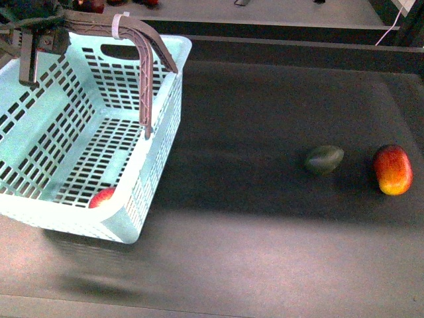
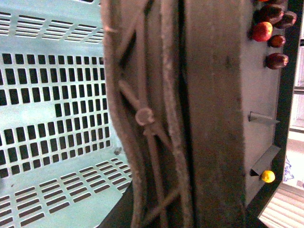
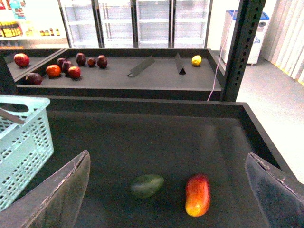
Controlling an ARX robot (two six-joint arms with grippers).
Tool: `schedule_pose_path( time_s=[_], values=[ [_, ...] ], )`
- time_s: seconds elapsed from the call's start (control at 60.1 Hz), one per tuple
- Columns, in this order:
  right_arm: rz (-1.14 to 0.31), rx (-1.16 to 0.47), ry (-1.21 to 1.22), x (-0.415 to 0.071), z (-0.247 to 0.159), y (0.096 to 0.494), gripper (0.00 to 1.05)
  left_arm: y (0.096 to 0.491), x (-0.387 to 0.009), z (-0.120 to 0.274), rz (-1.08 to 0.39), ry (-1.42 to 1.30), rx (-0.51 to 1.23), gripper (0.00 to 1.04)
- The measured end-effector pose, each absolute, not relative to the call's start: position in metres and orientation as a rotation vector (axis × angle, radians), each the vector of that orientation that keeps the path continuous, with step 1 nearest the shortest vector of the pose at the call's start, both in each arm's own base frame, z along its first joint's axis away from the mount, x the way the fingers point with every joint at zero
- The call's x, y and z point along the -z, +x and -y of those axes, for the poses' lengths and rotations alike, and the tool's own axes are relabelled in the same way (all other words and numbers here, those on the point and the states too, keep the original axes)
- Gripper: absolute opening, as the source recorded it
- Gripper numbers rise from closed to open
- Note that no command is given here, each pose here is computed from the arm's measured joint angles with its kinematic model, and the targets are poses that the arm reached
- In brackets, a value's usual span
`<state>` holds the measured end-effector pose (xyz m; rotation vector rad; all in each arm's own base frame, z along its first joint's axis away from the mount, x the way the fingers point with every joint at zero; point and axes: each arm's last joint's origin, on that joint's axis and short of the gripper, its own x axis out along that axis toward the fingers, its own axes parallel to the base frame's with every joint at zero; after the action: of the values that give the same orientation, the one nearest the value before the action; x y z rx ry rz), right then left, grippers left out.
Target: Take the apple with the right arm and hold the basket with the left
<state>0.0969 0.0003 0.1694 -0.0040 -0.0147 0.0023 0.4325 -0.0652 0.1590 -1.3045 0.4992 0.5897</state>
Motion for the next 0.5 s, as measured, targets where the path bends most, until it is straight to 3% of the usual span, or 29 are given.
schedule_pose_path(
  time_s=[0.466, 0.499],
  values=[
    [0.015, -0.002, -0.004, -0.169, 0.0, 0.097, 0.96, 0.423, -0.151, 0.063, -0.548, -1.315, -0.684, 0.15],
    [0.015, -0.002, -0.004, -0.169, 0.0, 0.097, 0.96, 0.422, -0.153, 0.063, -0.553, -1.326, -0.69, 0.21]
  ],
)
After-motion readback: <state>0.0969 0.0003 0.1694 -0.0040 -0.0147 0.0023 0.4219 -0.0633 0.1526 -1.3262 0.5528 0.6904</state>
